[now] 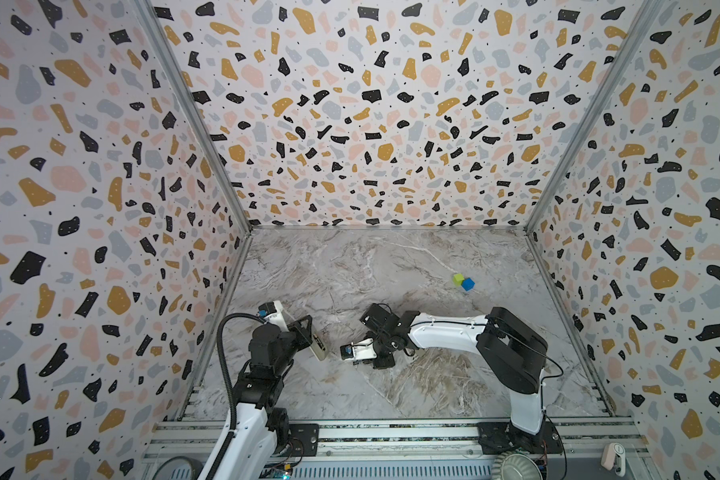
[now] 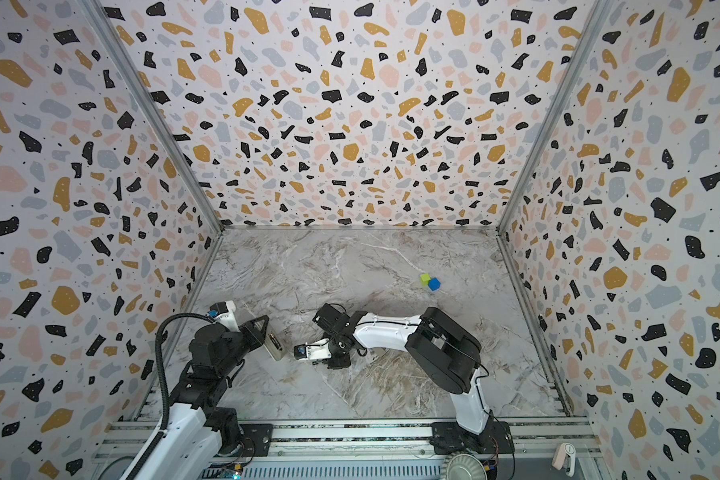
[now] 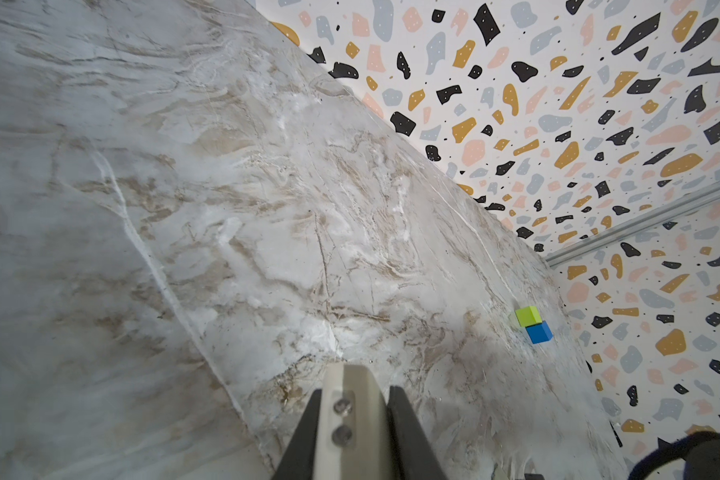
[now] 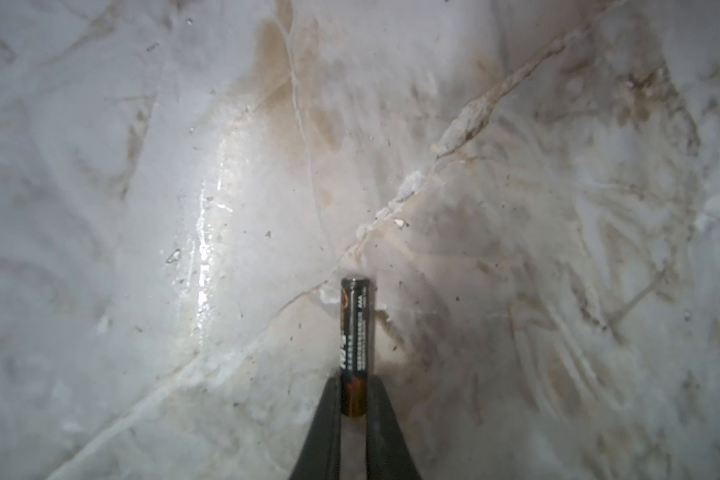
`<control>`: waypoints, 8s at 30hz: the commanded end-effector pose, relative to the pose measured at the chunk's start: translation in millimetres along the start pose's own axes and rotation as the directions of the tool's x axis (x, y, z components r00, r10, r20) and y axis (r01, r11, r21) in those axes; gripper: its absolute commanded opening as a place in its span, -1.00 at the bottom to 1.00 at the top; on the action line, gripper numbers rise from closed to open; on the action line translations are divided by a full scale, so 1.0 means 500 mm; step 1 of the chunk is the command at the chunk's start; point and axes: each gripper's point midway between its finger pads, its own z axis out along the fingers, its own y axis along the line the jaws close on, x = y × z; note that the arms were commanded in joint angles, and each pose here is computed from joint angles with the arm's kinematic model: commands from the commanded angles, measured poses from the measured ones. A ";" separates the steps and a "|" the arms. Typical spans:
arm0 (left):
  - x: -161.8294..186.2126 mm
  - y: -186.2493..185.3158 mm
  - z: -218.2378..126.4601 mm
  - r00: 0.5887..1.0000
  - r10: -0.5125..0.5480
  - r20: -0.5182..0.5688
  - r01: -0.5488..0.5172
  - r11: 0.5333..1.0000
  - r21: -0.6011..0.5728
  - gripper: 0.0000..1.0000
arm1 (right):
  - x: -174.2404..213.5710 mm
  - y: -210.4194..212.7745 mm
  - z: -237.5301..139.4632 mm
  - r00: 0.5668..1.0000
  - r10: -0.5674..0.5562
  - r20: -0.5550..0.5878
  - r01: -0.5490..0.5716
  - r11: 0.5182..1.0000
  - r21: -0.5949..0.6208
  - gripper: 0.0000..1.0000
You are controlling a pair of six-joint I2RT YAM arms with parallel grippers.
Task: Load the batteries into the remote control
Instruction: 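Lower the right gripper and close it on the second AA battery, then lift the battery upright and carry it toward the remote, then bring the held battery over the compartment beside the first battery, then lower the battery into the compartment with the right gripper, then press the second battery down into the compartment with the right gripper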
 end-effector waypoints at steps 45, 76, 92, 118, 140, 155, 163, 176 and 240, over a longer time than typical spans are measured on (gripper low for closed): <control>0.071 -0.182 -0.037 0.997 0.033 -0.070 0.004 0.882 0.471 -1.00 | 0.177 0.155 -0.068 0.654 0.755 0.046 -0.737 0.624 0.260 -0.74; 0.112 -0.263 -0.053 0.992 -0.090 -0.089 0.125 0.804 0.581 -1.00 | -0.119 0.048 -0.302 0.681 0.537 0.498 -0.698 0.682 0.218 -1.00; 0.114 -0.221 -0.039 0.984 -0.165 -0.068 0.176 0.837 0.518 -1.00 | -0.131 0.042 -0.251 0.697 0.562 0.446 -0.690 0.695 0.202 -1.00; 0.120 -0.241 -0.048 0.985 -0.143 -0.092 0.170 0.811 0.559 -1.00 | -0.145 0.005 -0.205 0.692 0.588 0.419 -0.703 0.681 0.204 -1.00; 0.127 -0.260 -0.058 0.978 -0.158 -0.133 0.206 0.773 0.600 -1.00 | -0.147 -0.004 -0.215 0.675 0.592 0.439 -0.717 0.667 0.203 -0.55; 0.132 -0.250 -0.057 0.973 -0.182 -0.143 0.231 0.772 0.592 -1.00 | -0.161 0.010 -0.238 0.679 0.562 0.472 -0.700 0.690 0.185 -0.47; 0.144 -0.242 -0.053 0.973 -0.172 -0.156 0.232 0.783 0.577 -1.00 | -0.171 0.010 -0.270 0.685 0.542 0.488 -0.695 0.686 0.213 -0.37; 0.182 -0.242 -0.051 0.969 -0.092 -0.228 0.209 0.798 0.566 -1.00 | -0.176 0.042 -0.376 0.731 0.452 0.511 -0.642 0.710 0.290 -0.07; 0.214 -0.319 -0.109 0.927 0.074 -0.367 0.220 0.686 0.694 -1.00 | -0.127 0.204 -0.301 0.952 -0.172 0.253 0.081 0.938 0.336 -0.14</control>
